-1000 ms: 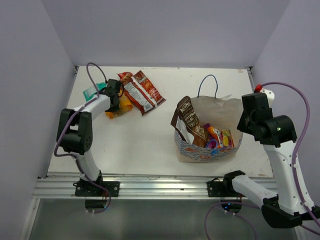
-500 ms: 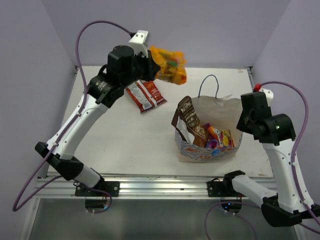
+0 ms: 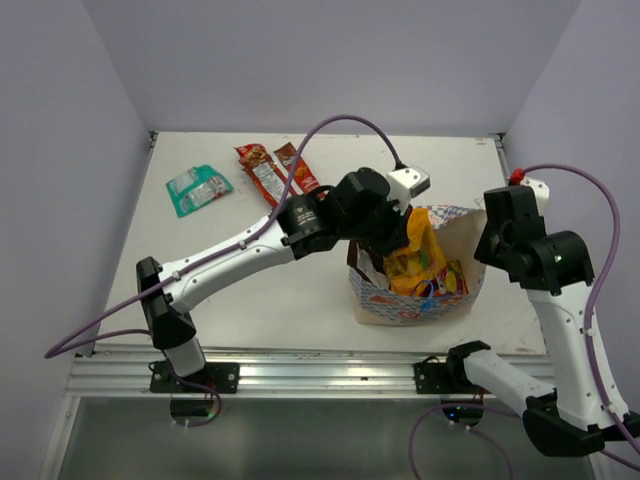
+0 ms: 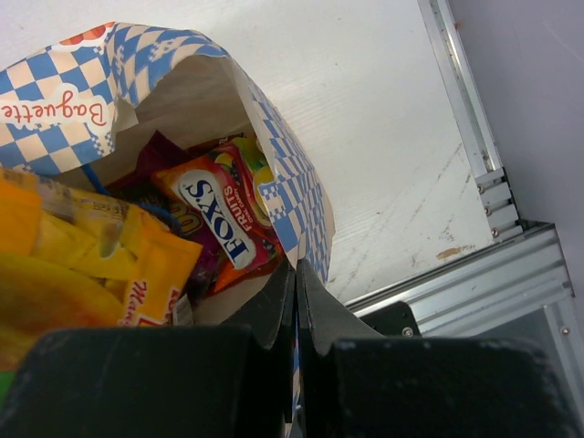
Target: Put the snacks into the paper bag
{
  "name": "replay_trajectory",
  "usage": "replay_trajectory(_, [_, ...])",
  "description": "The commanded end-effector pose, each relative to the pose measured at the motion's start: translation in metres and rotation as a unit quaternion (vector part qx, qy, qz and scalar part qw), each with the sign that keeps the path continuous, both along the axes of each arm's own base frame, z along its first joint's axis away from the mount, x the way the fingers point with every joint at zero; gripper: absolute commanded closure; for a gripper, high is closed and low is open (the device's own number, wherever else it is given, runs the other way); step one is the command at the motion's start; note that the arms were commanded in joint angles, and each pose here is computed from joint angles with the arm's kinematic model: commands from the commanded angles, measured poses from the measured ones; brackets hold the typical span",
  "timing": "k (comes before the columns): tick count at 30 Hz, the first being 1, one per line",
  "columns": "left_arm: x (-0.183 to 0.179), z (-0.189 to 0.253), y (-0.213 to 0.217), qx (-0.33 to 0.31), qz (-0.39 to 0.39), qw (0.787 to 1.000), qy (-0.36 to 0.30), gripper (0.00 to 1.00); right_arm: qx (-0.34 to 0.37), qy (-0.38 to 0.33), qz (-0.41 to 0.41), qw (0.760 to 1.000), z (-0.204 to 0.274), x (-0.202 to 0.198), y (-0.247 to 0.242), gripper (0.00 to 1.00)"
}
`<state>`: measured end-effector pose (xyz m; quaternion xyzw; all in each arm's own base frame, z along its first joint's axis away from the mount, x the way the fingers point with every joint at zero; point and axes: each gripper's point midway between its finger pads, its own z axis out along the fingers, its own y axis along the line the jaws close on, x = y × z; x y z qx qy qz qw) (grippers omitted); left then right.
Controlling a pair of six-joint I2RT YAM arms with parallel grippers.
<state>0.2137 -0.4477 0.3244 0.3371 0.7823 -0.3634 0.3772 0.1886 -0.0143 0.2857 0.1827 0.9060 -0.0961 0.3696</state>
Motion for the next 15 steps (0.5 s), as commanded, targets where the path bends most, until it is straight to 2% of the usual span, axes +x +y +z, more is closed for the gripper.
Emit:
replay_trajectory(1, [-0.002,0.029,0.006,-0.032,0.009,0.999,-0.042,1.00,-0.025,0.073,-0.009,0.997,-0.010,-0.043,-0.015,1.00])
replay_trajectory(6, [0.008,0.028,0.017,-0.017,0.041,0.997,-0.058,0.98,-0.024,0.075,-0.006,0.997,-0.012,-0.042,-0.014,1.00])
replay_trajectory(7, [0.008,0.037,0.022,-0.023,0.048,0.996,-0.067,0.88,-0.024,0.075,-0.005,0.997,-0.012,-0.042,-0.014,1.00])
replay_trajectory(8, [0.013,0.044,0.028,-0.025,0.067,0.994,-0.079,0.66,-0.026,0.075,-0.005,0.997,-0.012,-0.042,-0.014,1.00])
replay_trajectory(9, [0.013,0.052,0.033,-0.031,0.074,0.993,-0.092,0.63,-0.026,0.075,-0.005,0.997,-0.012,-0.042,-0.014,1.00])
replay_trajectory(11, [0.013,0.079,0.044,-0.056,0.090,0.988,-0.115,0.60,-0.027,0.074,-0.005,0.997,-0.011,-0.041,-0.015,1.00])
replay_trajectory(15, [0.011,0.092,0.058,-0.057,0.103,0.985,-0.123,0.68,-0.028,0.075,-0.005,0.997,-0.010,-0.039,-0.014,1.00])
